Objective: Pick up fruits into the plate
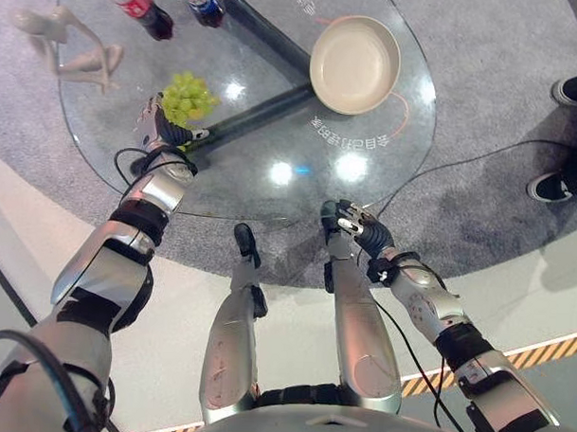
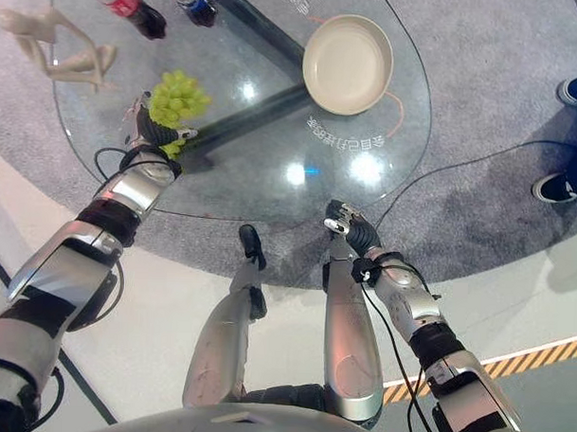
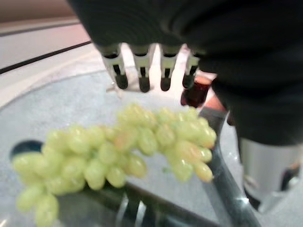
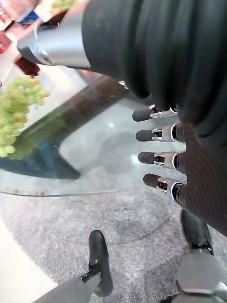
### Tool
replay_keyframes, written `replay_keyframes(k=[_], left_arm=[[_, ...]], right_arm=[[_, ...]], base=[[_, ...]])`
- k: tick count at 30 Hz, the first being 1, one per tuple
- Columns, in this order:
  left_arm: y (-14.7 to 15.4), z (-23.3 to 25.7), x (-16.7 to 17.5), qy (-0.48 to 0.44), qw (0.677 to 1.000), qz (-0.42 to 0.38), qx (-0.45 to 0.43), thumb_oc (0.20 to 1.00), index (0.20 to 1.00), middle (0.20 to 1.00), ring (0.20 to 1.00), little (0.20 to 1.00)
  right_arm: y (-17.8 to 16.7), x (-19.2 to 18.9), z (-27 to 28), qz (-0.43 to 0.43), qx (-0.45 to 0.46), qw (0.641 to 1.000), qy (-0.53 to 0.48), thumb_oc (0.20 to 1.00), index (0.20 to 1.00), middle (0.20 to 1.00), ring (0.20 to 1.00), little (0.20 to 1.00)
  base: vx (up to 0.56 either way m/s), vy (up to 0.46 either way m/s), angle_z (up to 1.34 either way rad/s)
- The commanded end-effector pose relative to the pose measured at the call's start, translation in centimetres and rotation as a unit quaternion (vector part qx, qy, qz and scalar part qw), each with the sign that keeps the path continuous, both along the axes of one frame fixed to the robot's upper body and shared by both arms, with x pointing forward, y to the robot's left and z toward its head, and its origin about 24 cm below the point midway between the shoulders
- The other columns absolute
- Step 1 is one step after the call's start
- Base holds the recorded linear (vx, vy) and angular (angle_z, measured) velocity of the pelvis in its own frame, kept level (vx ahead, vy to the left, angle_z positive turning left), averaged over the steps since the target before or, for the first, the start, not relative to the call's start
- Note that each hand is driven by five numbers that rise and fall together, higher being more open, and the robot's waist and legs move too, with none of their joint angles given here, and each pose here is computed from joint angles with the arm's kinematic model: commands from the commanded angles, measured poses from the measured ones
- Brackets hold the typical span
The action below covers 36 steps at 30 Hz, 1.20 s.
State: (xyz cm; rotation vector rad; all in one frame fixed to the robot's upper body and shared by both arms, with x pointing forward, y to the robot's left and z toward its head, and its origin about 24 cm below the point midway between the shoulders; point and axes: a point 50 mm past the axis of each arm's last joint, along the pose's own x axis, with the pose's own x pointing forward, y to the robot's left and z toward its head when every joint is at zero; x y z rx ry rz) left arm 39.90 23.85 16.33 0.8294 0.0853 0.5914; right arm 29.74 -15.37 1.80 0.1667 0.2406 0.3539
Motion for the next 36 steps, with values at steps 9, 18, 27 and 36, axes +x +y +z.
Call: replay_keyframes(k=[9, 18, 27, 36], left_arm=[[4.6, 3.1, -0.6, 0.003, 0.989, 0.137, 0.06, 1.0, 1.0, 1.0, 1.0, 1.0], [5.6, 3.6, -1.2, 0.028, 0.972, 0.189, 0.134, 1.0, 1.0, 1.0, 1.0, 1.0], [6.4, 4.0, -2.1, -0.007, 0.957, 0.233, 0.173, 1.0, 1.0, 1.0, 1.0, 1.0], [7.8, 1.9, -3.4, -0.009, 0.952, 0.279, 0.127, 1.0, 1.0, 1.0, 1.0, 1.0]], right_arm=[[2.8, -1.0, 0.6, 0.017, 0.091, 0.995, -0.03, 1.0, 1.0, 1.0, 1.0, 1.0], [3.3, -1.0, 1.2, 0.021, 0.115, 0.992, -0.044, 1.0, 1.0, 1.0, 1.0, 1.0], [3.4, -1.1, 1.1, 0.013, 0.127, 0.991, -0.046, 1.0, 1.0, 1.0, 1.0, 1.0], [3.4, -1.1, 1.2, 0.006, 0.126, 0.991, -0.048, 1.0, 1.0, 1.0, 1.0, 1.0]], base=[[-0.02, -0.061, -0.03], [-0.03, -0.033, 0.02], [-0.01, -0.009, 0.02], [-0.01, 0.007, 0.06]])
